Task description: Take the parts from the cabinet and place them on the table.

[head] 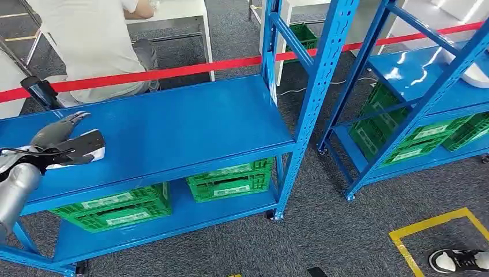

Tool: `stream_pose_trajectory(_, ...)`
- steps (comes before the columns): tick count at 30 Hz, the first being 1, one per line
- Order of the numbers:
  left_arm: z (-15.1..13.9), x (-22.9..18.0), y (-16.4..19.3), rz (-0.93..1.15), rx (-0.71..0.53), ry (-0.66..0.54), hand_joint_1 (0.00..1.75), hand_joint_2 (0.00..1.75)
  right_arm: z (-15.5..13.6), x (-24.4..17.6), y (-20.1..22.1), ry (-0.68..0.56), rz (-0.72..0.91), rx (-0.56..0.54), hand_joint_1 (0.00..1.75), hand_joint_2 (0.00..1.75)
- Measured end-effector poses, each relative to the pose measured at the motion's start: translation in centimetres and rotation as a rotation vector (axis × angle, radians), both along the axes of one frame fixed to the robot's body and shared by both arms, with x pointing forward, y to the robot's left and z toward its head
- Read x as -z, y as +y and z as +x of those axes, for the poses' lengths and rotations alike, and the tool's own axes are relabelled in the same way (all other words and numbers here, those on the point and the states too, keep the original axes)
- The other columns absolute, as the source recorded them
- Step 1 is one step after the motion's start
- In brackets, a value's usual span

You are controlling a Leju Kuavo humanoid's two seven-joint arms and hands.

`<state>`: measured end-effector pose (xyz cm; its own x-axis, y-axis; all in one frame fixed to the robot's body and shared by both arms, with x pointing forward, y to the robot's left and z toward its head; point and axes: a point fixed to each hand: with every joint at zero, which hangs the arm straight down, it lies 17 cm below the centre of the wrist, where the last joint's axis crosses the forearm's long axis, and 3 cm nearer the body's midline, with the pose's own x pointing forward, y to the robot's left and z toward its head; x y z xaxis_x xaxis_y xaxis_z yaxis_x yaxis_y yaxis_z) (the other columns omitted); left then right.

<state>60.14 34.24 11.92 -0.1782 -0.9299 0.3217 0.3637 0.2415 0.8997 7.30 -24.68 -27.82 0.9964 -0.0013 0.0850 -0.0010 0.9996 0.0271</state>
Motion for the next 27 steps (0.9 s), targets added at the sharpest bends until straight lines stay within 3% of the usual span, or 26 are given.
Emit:
stream_pose_trajectory(18,-1.8,4.1,4.9,0.111,-0.145,0.156,0.0,1.75,-0.2,0.0,-0.1,0.007,-0.007,-0.016,0.0,0.0)
stream_pose_trajectory(27,-2.3,4.8,5.5,0.118,-0.162,0.181,0.0,1.75,-0.2,0.0,-0.1,0.007,-0.007,-0.016,0.0,0.0)
